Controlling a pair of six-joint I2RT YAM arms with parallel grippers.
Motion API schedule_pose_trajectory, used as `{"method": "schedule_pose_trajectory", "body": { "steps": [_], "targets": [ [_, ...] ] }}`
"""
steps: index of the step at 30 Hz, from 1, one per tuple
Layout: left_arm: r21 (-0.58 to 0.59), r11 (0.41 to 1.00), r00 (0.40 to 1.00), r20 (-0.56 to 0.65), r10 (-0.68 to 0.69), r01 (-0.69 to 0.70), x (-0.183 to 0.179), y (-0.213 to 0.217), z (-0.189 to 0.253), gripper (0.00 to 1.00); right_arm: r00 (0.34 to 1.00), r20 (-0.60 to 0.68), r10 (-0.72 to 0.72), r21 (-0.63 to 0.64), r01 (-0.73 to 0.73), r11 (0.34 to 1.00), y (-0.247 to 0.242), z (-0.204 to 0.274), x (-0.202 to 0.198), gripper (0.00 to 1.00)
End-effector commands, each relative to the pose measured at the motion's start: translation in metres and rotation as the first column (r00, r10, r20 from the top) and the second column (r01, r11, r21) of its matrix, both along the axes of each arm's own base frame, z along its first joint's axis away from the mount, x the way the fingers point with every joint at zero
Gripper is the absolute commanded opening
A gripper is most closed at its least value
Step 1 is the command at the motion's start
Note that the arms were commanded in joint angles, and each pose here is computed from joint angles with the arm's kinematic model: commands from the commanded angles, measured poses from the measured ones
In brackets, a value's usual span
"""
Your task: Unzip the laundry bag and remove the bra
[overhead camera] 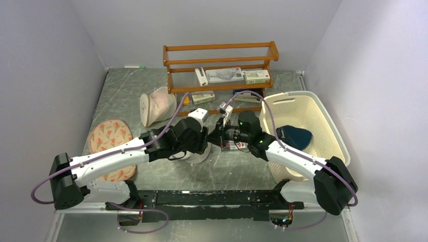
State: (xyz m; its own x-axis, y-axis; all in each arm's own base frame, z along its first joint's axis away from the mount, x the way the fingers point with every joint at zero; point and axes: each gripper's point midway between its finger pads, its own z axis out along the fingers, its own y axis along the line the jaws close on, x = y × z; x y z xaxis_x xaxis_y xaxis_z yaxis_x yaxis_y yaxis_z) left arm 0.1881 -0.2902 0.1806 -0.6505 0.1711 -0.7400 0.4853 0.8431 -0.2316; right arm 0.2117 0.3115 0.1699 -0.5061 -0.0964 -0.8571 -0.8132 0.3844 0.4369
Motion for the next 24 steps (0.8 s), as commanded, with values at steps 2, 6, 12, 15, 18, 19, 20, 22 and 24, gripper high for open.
{"method": "schedule_pose_trajectory", "body": {
  "steps": [2, 6, 12, 15, 18, 19, 20, 22, 24],
  "targets": [
    [-0.016, 0.997, 0.997, -0.016, 0.073, -0.073, 0.004, 0.005, 0.004, 0.53, 1.0, 0.019, -0.004, 0.008, 0.004, 1.0, 0.001, 0.006, -0.003, 0.0],
    [-0.001, 0.997, 0.996, -0.019, 0.083, -0.083, 0.004, 0.008, 0.002, 0.44, 1.0, 0.023, -0.004, 0.012, 0.003, 1.0, 0.002, 0.008, -0.004, 0.0],
    [0.028, 0.995, 0.995, -0.006, 0.098, -0.098, 0.006, 0.014, -0.001, 0.26, 1.0, 0.022, 0.003, 0.011, -0.003, 1.0, 0.003, 0.008, -0.006, 0.0],
    [0.052, 0.993, 0.994, 0.005, 0.11, -0.11, 0.009, 0.018, -0.002, 0.12, 1.0, 0.023, -0.01, 0.015, 0.01, 1.0, 0.002, 0.01, -0.005, 0.0],
    [0.073, 0.992, 0.994, 0.016, 0.105, -0.105, 0.009, 0.022, -0.002, 0.07, 0.997, 0.007, -0.08, 0.016, 0.08, 0.997, -0.003, 0.008, 0.004, 0.0],
    [0.079, 0.991, 0.995, 0.018, 0.103, -0.104, 0.009, 0.023, -0.002, 0.07, 0.994, -0.002, -0.109, 0.013, 0.109, 0.994, -0.006, 0.007, 0.01, 0.0],
    [0.087, 0.991, 0.995, 0.02, 0.102, -0.103, 0.009, 0.025, -0.003, 0.07, 0.99, -0.015, -0.137, 0.008, 0.137, 0.991, -0.008, 0.004, 0.016, 0.0],
    [0.099, 0.989, 0.994, 0.021, 0.108, -0.109, 0.009, 0.028, -0.004, 0.07, 0.98, -0.061, -0.189, 0.003, 0.189, 0.982, -0.015, -0.001, 0.029, 0.0],
    [0.108, 0.988, 0.994, 0.019, 0.11, -0.112, 0.008, 0.031, -0.005, 0.07, 0.966, -0.128, -0.226, -0.001, 0.227, 0.974, -0.021, -0.009, 0.041, 0.0]
  ]
}}
